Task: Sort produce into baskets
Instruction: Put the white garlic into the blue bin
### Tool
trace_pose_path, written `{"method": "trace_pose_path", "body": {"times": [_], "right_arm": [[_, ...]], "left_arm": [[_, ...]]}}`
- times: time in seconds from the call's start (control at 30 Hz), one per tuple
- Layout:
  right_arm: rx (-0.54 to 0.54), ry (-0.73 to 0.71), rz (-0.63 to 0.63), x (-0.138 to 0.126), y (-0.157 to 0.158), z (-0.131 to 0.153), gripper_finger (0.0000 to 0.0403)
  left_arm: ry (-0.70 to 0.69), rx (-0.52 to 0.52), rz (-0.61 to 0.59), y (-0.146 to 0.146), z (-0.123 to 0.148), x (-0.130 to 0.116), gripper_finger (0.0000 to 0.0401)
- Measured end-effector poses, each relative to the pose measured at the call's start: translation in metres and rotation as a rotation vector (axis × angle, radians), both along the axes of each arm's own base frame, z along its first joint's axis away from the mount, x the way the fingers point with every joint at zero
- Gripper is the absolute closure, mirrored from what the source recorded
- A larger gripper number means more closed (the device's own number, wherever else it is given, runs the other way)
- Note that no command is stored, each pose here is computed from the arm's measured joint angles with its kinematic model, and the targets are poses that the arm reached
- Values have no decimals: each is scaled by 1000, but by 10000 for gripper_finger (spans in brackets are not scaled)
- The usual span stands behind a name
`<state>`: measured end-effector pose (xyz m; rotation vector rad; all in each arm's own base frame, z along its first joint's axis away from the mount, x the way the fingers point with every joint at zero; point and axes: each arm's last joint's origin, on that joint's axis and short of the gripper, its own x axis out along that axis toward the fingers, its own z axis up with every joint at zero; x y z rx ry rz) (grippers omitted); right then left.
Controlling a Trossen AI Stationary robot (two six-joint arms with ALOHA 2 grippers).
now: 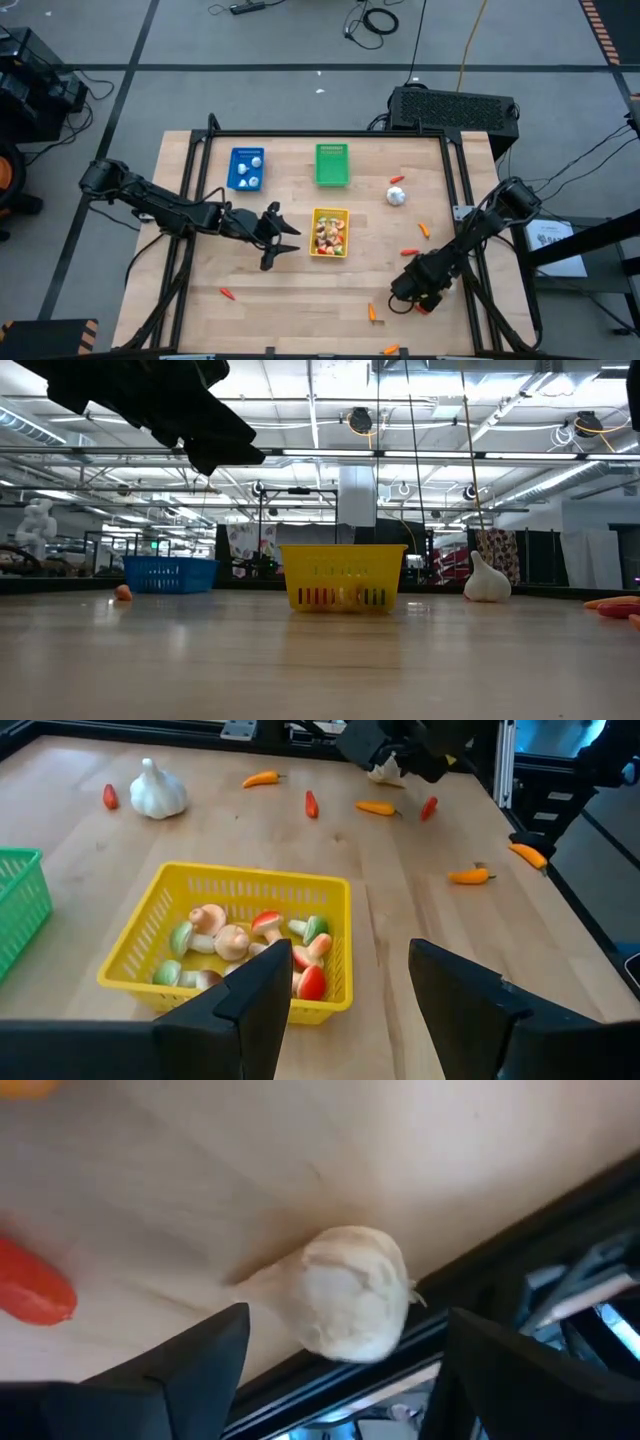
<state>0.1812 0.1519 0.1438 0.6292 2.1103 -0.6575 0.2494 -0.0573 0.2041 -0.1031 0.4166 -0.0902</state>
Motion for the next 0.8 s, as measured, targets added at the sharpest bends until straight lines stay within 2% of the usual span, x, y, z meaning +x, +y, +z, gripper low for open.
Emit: {"method": "trace_pose_path", "body": {"times": [0.4, 0.8], "right_arm": [[73, -34, -15, -6, -4, -20, 102], [102, -31, -14, -3, -1, -16, 194]], "left_arm": [[1, -1, 0, 0, 0, 0, 193], [1, -1, 0, 0, 0, 0, 193]]}}
